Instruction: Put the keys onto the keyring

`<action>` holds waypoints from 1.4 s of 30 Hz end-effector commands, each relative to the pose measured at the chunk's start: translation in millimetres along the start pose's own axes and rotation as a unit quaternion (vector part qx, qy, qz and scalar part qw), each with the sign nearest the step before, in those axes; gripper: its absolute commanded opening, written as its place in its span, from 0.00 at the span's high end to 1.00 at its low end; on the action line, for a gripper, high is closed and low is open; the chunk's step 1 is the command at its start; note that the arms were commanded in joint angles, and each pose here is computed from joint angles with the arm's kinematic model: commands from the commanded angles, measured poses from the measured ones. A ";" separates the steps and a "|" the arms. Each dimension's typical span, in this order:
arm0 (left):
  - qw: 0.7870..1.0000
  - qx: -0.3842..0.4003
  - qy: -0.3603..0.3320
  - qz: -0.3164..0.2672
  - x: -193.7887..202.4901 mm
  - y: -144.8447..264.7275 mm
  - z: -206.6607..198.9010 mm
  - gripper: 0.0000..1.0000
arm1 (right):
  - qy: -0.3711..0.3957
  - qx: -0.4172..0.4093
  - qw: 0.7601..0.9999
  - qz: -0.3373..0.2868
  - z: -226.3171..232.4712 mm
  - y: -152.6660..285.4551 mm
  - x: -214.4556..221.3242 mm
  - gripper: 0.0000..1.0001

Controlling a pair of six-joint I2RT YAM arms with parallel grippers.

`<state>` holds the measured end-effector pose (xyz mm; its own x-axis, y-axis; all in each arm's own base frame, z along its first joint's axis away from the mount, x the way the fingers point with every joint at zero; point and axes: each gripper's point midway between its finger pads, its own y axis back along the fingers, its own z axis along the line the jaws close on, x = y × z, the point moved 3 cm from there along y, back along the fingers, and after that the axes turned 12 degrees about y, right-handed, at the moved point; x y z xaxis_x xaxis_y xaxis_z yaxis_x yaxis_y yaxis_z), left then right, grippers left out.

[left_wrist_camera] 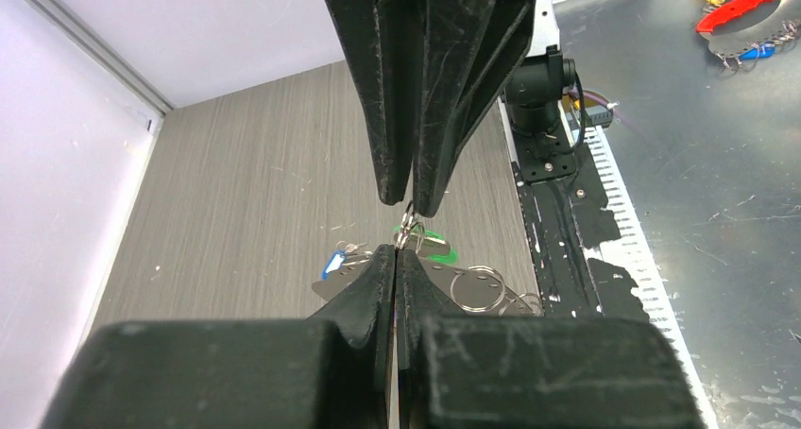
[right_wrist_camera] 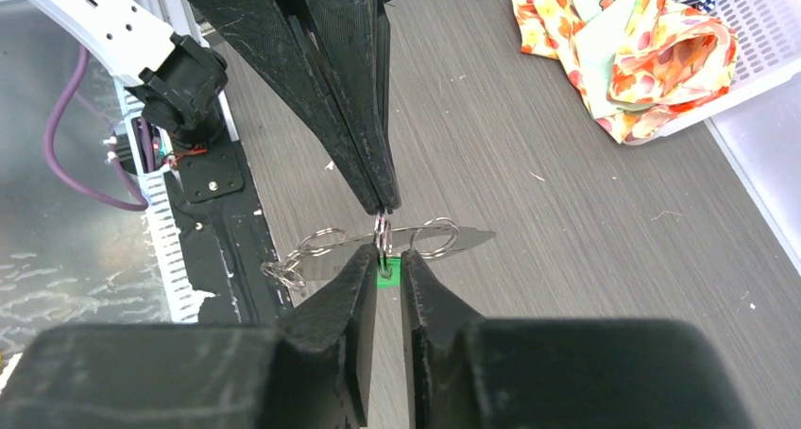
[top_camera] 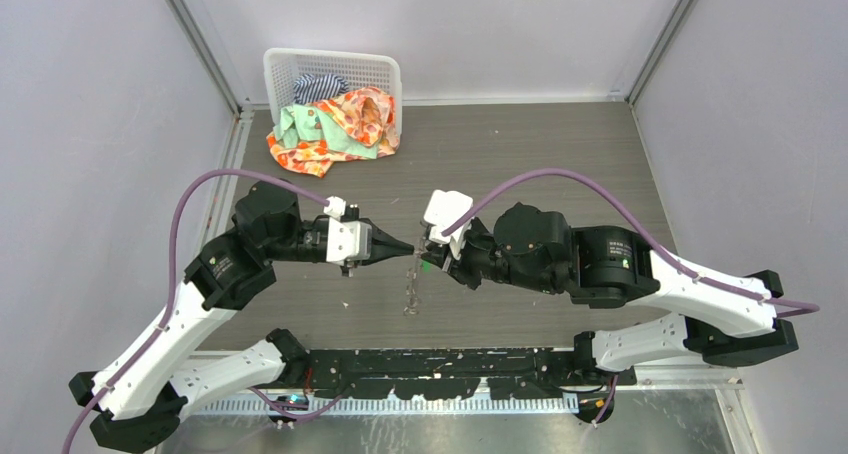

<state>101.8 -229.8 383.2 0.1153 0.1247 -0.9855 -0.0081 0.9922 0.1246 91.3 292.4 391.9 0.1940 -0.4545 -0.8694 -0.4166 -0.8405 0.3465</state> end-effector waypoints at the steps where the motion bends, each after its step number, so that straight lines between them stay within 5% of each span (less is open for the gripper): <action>1: 0.999 0.005 -0.024 -0.035 -19.6 4.4 -3.9 1.00 | -0.012 0.007 0.999 -0.029 -5.7 0.2 -12.4 0.83; 6: 0.999 0.003 -0.026 -0.037 -20.9 5.4 -4.0 1.00 | -0.011 -0.006 1.000 -0.019 -2.7 1.0 -9.5 0.99; 42: 0.999 -0.017 0.008 -0.048 -25.6 5.8 2.4 1.00 | 0.000 -0.016 1.000 0.007 -1.4 21.3 13.0 0.99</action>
<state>104.0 -230.3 393.9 0.0586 0.0766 -0.9953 -0.0346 0.9966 0.0747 84.0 271.9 373.5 0.1831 -0.5119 -0.8393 -0.3738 -0.8259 0.4221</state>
